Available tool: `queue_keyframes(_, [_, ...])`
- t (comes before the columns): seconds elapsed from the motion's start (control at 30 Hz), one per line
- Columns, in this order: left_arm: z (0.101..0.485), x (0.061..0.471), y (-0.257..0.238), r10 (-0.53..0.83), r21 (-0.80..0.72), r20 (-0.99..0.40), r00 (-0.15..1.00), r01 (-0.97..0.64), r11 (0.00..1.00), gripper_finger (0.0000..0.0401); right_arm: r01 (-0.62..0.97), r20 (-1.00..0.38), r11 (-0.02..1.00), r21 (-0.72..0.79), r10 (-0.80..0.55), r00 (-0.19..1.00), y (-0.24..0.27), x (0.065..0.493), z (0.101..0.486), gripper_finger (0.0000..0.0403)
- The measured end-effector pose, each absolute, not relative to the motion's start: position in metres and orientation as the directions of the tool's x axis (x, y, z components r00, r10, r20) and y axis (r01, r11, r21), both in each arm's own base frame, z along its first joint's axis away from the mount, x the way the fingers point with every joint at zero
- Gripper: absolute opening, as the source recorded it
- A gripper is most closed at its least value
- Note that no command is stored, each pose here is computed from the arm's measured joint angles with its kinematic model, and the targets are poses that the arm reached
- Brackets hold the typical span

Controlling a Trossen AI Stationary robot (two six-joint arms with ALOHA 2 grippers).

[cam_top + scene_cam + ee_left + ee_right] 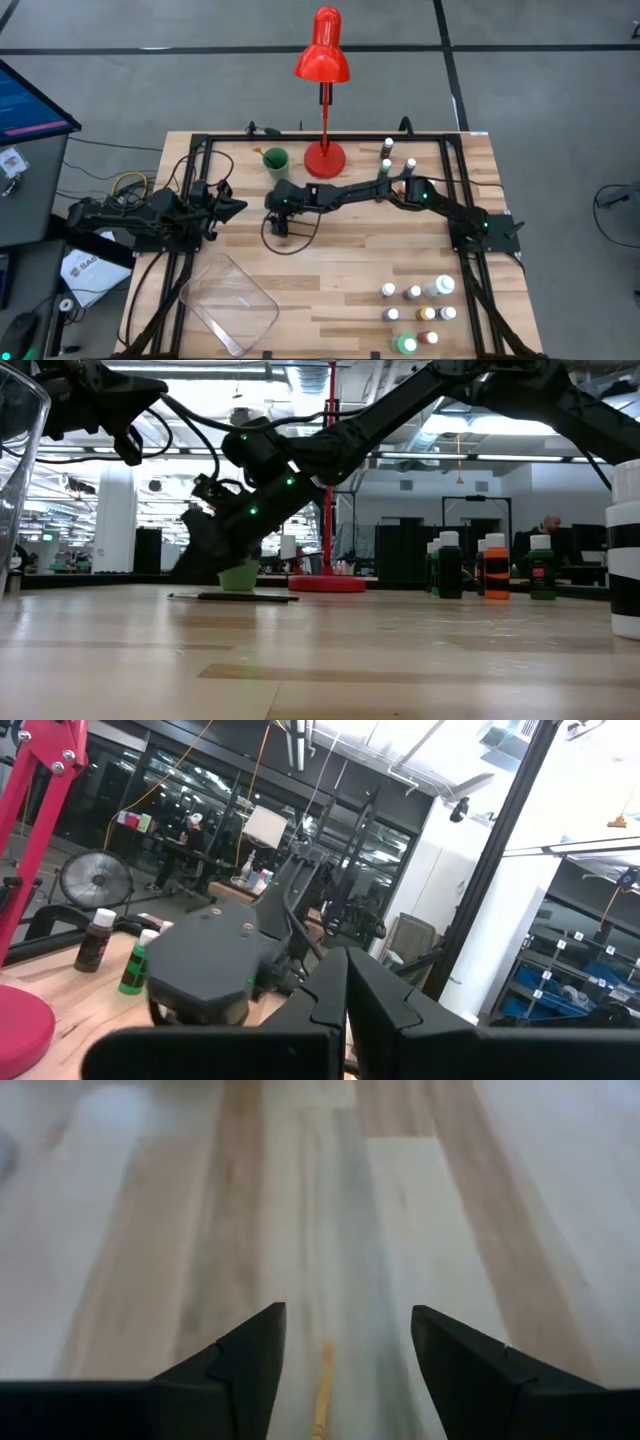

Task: Pick & Place Paint Supplies
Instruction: Put the orange paint brush into the green cup

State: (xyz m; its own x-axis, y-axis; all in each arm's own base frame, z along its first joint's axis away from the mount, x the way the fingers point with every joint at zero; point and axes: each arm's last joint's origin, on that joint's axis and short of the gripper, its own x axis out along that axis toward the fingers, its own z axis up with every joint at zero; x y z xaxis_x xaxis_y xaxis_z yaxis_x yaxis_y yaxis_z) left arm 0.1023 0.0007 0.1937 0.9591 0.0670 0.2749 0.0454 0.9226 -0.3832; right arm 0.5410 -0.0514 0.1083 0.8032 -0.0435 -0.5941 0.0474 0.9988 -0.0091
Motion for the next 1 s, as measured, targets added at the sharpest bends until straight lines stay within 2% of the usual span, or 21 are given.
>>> queue_keyframes(0.3, [0.194, 0.102, 0.001, 0.071, -0.384, 0.275, 0.959, 0.042, 0.922, 0.0001, 0.070, -0.611, 0.997, 0.011, -0.049, 0.790, -0.055, 0.541, 0.092, 0.0194])
queue_keyframes(0.57, [0.194, 0.102, 0.001, 0.070, -0.384, 0.280, 0.957, 0.045, 0.922, 0.0001, 0.081, -0.638, 0.997, 0.013, -0.054, 0.768, -0.053, 0.540, 0.091, 0.0144])
queue_keyframes(0.73, [0.194, 0.102, 0.001, 0.069, -0.384, 0.282, 0.957, 0.046, 0.922, 0.0001, 0.081, -0.653, 0.997, 0.015, -0.052, 0.755, -0.052, 0.539, 0.090, 0.0097])
queue_keyframes(0.9, [0.194, 0.102, 0.001, 0.069, -0.384, 0.282, 0.957, 0.046, 0.922, 0.0001, 0.082, -0.692, 0.997, 0.017, -0.047, 0.721, -0.052, 0.535, 0.088, 0.0020])
queue_keyframes(1.0, [0.195, 0.102, 0.001, 0.069, -0.383, 0.283, 0.957, 0.047, 0.922, 0.0001, 0.089, -0.699, 0.996, 0.027, -0.045, 0.714, -0.052, 0.534, 0.089, 0.0007])
